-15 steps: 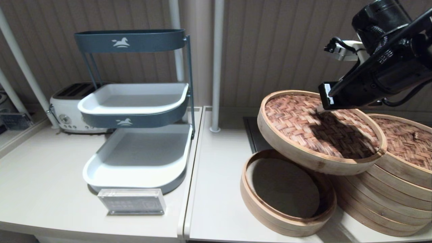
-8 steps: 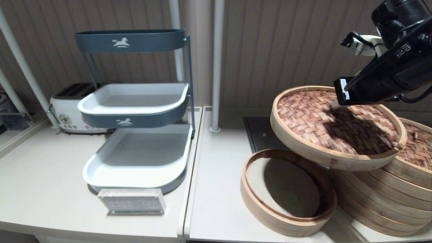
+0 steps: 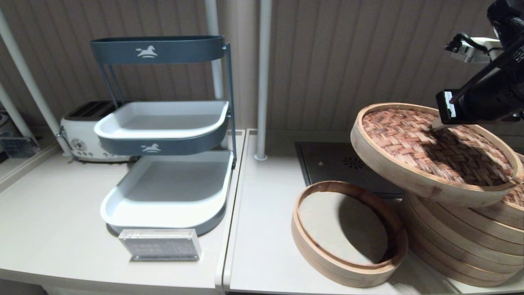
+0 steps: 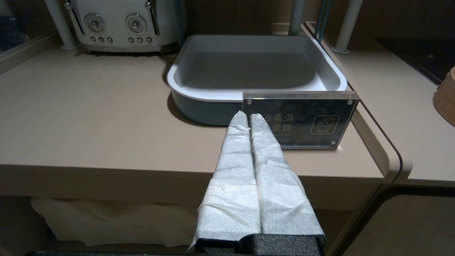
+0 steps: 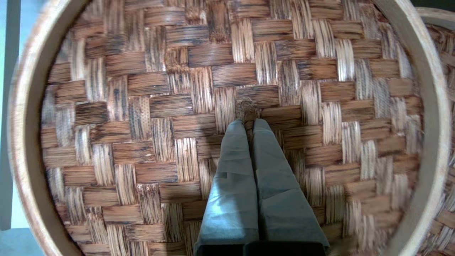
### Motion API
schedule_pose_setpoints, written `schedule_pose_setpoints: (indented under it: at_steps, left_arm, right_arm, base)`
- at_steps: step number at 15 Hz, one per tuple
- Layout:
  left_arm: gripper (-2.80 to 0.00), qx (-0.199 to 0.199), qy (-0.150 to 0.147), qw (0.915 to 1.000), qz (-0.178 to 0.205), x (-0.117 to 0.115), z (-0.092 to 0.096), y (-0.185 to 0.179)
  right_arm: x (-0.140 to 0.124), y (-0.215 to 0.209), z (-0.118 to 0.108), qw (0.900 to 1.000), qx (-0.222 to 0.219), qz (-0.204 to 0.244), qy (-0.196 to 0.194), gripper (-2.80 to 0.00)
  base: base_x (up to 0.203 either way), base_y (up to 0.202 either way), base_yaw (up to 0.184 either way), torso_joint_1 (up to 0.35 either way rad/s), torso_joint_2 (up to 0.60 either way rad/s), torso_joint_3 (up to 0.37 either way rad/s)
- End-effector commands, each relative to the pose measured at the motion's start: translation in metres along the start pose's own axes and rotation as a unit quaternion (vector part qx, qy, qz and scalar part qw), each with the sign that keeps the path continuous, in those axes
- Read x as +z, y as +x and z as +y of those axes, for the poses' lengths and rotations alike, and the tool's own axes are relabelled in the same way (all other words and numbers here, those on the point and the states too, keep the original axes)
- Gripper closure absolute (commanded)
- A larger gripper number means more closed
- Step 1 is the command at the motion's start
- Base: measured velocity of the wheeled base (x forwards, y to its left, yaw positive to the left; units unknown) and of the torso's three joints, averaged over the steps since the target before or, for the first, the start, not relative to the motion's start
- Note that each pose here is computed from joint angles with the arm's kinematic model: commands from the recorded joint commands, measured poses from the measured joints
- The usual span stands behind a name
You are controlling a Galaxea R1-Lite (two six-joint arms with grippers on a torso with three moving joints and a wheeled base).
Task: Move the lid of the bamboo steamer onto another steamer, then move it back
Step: Put the steamer
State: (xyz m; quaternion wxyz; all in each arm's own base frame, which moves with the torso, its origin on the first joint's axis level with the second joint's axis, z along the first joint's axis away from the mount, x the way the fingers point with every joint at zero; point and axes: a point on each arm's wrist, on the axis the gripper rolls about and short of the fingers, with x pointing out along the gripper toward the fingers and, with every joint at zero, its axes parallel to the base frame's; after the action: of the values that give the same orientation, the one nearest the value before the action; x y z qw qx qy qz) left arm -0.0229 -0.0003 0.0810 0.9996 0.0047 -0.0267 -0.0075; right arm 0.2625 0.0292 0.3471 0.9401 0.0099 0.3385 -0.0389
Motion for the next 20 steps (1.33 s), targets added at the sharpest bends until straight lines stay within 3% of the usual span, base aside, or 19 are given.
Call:
schedule_pose_setpoints:
  at_steps: [1, 7, 10, 20]
  left_arm:
    - [0.0, 0.0, 0.0, 0.9999, 0.013, -0.008, 0.0, 0.002]
    - [0.0, 0.0, 0.0, 0.9999, 0.013, -0.008, 0.0, 0.002]
    - [0.0, 0.0, 0.0, 0.9999, 0.013, -0.008, 0.0, 0.002]
    - [0.0, 0.0, 0.0, 0.9999, 0.014, -0.008, 0.0, 0.002]
  right_arm:
    - [0.0, -0.001, -0.007, 1.0, -0.01, 0.0, 0.005, 0.0]
    - [0.003, 0.01, -0.033, 0.999, -0.039, 0.007, 0.019, 0.0]
    - [0.003, 0.015, -0.063, 0.997, -0.056, 0.014, 0.041, 0.0]
    - [0.001, 0.014, -0.094, 0.995, -0.082, 0.019, 0.058, 0.0]
  base:
    - [0.0, 0.0, 0.0, 0.0, 0.0, 0.0]
    - [0.0, 0.0, 0.0, 0.0, 0.0, 0.0]
    - [0.0, 0.0, 0.0, 0.0, 0.0, 0.0]
    - [0.0, 0.0, 0.0, 0.0, 0.0, 0.0]
